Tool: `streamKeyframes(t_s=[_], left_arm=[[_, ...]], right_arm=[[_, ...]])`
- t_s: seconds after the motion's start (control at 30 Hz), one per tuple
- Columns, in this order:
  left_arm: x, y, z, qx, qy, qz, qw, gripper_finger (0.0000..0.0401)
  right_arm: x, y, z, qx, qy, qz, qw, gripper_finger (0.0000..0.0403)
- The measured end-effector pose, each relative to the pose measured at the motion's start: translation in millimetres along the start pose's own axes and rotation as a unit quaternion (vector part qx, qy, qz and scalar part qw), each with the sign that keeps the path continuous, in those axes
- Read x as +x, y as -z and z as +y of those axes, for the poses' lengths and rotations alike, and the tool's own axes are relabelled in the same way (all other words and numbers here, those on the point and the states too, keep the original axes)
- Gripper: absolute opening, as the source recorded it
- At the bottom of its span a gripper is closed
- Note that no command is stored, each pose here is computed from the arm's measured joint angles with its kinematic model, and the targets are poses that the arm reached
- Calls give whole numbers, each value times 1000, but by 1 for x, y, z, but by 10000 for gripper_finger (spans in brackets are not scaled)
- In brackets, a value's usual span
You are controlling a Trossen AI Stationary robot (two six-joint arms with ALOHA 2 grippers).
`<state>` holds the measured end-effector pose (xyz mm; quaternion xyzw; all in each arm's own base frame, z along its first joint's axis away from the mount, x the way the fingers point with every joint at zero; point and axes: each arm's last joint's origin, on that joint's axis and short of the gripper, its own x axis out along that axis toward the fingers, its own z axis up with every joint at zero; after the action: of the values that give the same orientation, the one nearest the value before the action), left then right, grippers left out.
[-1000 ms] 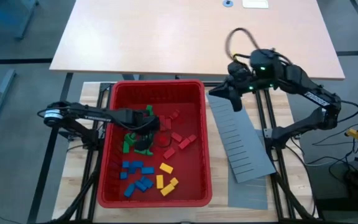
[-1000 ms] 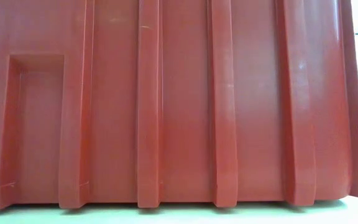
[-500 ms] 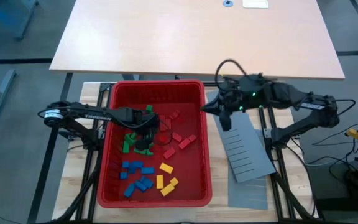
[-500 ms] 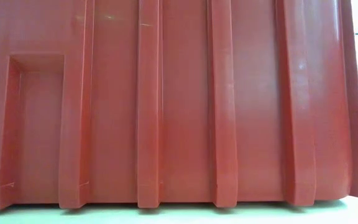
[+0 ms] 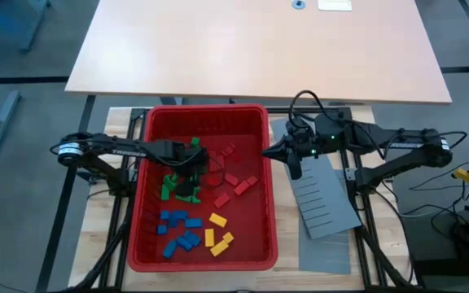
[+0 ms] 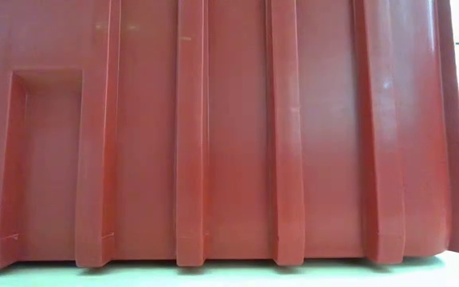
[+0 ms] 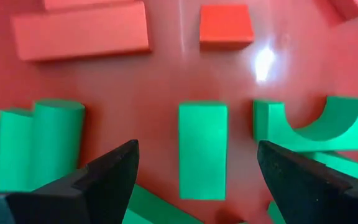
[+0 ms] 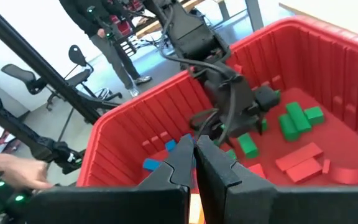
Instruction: Sort blocks
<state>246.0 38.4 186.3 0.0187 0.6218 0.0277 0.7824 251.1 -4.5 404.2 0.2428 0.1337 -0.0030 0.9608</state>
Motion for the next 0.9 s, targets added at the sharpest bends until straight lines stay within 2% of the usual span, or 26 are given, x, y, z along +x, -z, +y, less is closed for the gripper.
streamKeyframes(t_s=[0.3,0.47,0.7,0.8,0.9], left_arm=[[16,17,4,-17,32,21,999,314],[24,20,1,-30,69,9,997,314],[40,17,1,-47,73,28,996,308],[43,14,2,-53,64,23,996,263],[42,9,3,-64,60,10,996,171]], right_arm=[[2,6,6,4,-9,8,1000,0],[3,7,5,4,-7,9,1000,0],[3,7,5,3,-7,9,1000,0],[3,7,5,5,-7,9,1000,0],[3,7,5,5,-7,9,1000,0]])
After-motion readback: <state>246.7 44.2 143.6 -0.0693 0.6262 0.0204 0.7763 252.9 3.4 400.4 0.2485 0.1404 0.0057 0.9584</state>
